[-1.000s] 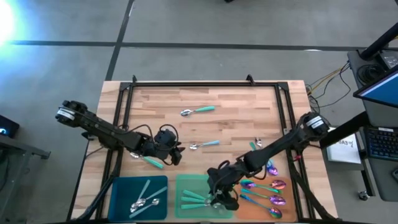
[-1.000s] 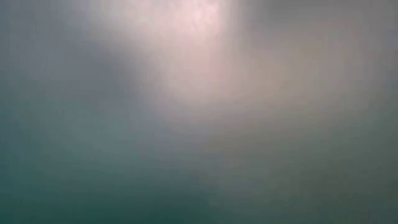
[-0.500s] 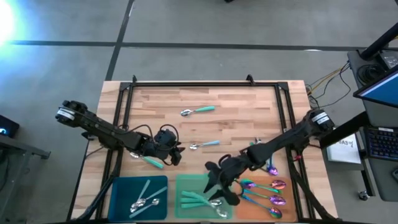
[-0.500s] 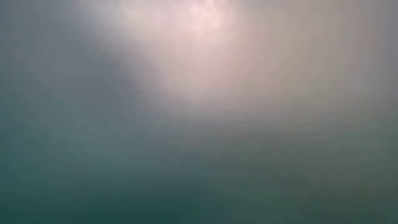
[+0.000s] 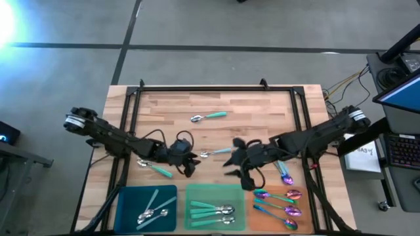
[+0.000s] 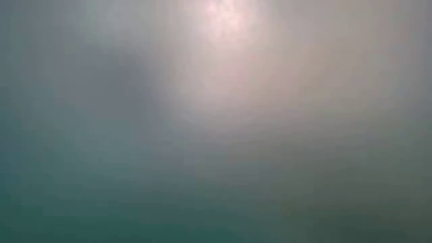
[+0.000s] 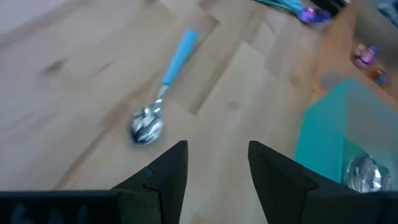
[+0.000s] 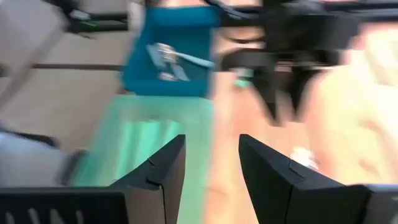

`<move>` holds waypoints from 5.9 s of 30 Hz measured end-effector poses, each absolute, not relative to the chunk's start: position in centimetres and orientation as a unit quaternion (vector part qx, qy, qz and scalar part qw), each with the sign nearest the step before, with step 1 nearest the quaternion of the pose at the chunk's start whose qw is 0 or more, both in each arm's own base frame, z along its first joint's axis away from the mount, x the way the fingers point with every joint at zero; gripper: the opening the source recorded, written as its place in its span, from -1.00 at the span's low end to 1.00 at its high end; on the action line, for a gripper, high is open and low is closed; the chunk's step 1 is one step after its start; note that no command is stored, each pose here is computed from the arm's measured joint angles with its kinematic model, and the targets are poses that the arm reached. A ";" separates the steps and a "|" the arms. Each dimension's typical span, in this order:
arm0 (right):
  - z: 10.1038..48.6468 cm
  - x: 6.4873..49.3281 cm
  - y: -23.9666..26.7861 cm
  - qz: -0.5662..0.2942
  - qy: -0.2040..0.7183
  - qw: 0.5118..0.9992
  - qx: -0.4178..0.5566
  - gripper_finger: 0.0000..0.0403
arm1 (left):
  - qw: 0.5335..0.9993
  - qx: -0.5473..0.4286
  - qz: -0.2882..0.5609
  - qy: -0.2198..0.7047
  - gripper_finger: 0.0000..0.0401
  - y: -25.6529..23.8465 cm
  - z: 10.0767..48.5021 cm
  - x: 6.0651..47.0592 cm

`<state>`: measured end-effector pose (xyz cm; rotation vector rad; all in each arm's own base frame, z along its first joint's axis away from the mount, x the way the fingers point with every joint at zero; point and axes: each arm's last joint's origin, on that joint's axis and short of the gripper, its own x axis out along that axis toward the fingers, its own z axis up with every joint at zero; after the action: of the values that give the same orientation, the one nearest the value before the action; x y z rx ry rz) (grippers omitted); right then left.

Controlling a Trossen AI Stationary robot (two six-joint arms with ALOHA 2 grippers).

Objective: Sort silverware by color (type)
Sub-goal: Put the light blue spoon into the blue bin, then put the light green spoon into the light green bin

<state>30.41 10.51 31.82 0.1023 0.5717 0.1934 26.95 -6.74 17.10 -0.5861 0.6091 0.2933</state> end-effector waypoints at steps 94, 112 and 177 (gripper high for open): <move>26.1 28.8 7.5 -0.075 0.423 0.902 -0.032 -0.31 | 0.761 -0.360 0.064 0.536 -1.00 -17.1 25.8 18.4; 25.0 28.4 7.4 -0.088 0.436 0.895 -0.017 -0.31 | 0.671 -0.379 0.082 0.632 -0.86 -21.3 25.0 12.4; 25.0 28.9 5.3 -0.122 0.436 0.891 0.003 -0.31 | 0.739 -0.064 0.083 0.666 -0.62 -8.3 15.8 17.7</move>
<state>28.90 5.32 25.03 0.0069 0.9058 -0.2527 17.73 -8.30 15.83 -0.1403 1.4612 0.1818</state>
